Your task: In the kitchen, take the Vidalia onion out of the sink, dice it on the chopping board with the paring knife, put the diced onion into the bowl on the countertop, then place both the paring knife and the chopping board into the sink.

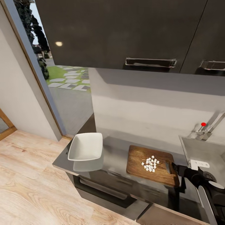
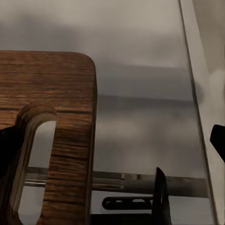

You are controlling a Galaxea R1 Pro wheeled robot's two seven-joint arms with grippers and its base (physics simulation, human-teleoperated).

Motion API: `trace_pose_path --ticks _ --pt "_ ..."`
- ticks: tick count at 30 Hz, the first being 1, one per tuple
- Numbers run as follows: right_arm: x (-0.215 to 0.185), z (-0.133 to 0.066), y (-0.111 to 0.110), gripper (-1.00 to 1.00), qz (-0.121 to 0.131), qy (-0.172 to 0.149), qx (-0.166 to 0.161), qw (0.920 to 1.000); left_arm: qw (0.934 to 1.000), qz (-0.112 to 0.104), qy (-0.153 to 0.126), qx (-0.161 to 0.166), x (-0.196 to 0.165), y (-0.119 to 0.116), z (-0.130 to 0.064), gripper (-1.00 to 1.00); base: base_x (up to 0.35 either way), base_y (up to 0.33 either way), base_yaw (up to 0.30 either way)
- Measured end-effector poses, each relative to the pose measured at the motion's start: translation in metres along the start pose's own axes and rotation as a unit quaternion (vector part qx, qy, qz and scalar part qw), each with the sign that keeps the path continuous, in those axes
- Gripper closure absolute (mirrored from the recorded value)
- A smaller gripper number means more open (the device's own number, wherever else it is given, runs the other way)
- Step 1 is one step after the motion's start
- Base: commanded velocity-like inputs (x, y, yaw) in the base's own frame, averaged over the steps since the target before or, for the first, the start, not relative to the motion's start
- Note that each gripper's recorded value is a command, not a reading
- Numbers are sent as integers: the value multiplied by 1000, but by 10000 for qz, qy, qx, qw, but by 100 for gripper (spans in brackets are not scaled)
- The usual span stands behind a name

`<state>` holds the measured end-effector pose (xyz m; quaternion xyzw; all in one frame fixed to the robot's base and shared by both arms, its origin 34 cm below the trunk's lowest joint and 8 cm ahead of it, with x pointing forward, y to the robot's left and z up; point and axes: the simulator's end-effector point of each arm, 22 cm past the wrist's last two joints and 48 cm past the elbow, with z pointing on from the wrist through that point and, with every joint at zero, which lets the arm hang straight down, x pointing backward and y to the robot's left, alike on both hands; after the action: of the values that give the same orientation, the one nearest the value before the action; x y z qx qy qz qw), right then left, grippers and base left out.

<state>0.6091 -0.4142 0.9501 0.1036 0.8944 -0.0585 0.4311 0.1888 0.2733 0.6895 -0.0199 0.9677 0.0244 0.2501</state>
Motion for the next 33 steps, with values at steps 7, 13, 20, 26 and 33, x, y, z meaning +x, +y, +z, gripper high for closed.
trace_pose_path --ticks 7,13,20,26,33 --pt "5 3 2 -100 1 53 -11 10000 10000 3 69 -1 5 0 -1 -100 -8 -12 0" --pt "9 6 2 -100 -10 103 -11 9999 9999 6 123 -4 8 0 -2 -100 0 0 0" --pt "14 8 2 -100 -17 156 -7 9999 9998 10 179 -5 12 0 -3 -100 0 0 0" --pt "18 11 2 -100 -23 201 -2 9998 9997 16 249 -10 17 1 -5 -100 0 0 0" --pt "23 14 3 -100 -38 257 1 9997 9995 21 319 -16 22 1 -6 -100 0 0 0"
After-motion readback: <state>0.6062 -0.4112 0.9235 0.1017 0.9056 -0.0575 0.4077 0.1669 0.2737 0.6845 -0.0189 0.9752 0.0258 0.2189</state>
